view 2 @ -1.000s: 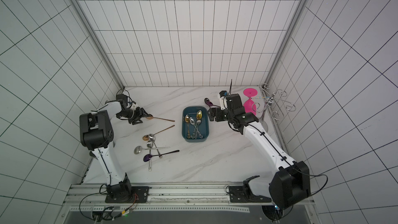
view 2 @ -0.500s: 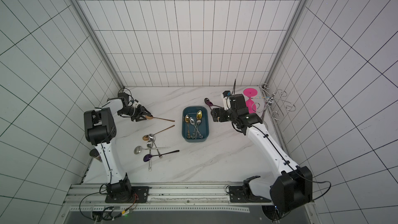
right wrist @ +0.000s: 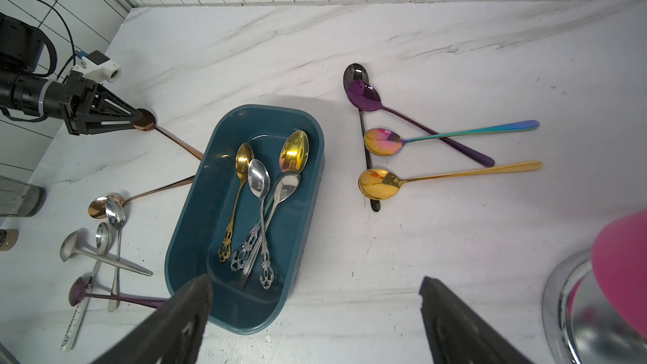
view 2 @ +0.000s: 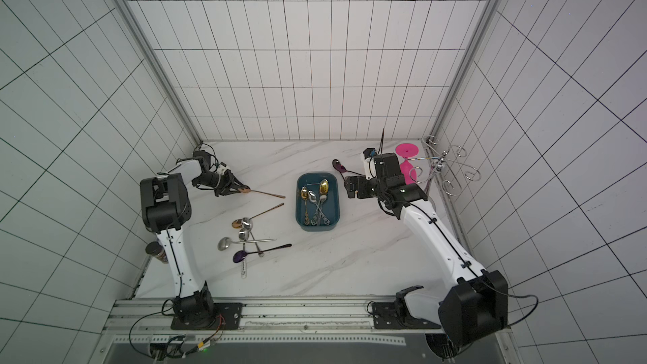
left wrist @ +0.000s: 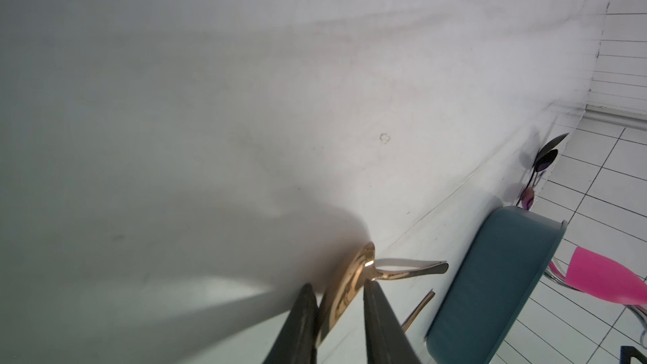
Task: Put the spoon into the storage box
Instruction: Pick up the spoon from the center of the board.
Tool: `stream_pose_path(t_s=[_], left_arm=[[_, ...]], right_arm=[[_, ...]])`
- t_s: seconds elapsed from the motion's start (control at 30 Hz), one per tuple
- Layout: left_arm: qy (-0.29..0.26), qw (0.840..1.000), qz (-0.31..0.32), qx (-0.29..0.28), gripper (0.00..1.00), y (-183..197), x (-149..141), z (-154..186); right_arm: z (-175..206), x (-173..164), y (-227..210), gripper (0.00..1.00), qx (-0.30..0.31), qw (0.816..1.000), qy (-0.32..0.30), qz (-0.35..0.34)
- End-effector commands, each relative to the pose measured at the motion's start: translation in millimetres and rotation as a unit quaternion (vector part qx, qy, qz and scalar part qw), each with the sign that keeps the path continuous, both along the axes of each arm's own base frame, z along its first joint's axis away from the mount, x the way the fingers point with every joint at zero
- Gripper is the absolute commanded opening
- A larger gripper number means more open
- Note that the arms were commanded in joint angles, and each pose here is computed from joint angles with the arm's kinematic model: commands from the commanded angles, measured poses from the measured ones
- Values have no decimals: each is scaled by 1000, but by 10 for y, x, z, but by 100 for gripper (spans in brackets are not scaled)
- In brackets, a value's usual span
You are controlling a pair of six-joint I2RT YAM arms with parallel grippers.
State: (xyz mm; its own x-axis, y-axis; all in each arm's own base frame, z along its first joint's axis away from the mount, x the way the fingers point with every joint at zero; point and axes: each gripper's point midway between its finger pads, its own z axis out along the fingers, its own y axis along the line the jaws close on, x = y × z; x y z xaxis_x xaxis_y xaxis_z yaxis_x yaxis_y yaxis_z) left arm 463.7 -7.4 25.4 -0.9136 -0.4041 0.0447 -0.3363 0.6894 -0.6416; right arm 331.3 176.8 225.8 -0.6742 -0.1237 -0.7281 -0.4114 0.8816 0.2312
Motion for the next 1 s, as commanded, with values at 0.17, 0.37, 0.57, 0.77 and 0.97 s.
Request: stream_pose_path(t_s=[0.17,0.37,0.57,0.77,0.97], left_arm=[[35,999,-13,16,4,-26,-82,-292],[31,999,-14,6,0,-52,-74,-254],[6,1000,-14,-16,0,-113,-59,-29],[-54,998,-19,-39,0,-213,-26,447],[-127,989,-46,-50,0,-323,-64,978]], right_arm=[[46,-37,-87,96,-5,1000,-6,-5],[46,-45,-57,97,1,1000,-2,1],[93,-48,-2,96,14,1000,-4,12],[131,-56,127,94,42,999,6,34],[143,-64,274,92,64,996,35,59]])
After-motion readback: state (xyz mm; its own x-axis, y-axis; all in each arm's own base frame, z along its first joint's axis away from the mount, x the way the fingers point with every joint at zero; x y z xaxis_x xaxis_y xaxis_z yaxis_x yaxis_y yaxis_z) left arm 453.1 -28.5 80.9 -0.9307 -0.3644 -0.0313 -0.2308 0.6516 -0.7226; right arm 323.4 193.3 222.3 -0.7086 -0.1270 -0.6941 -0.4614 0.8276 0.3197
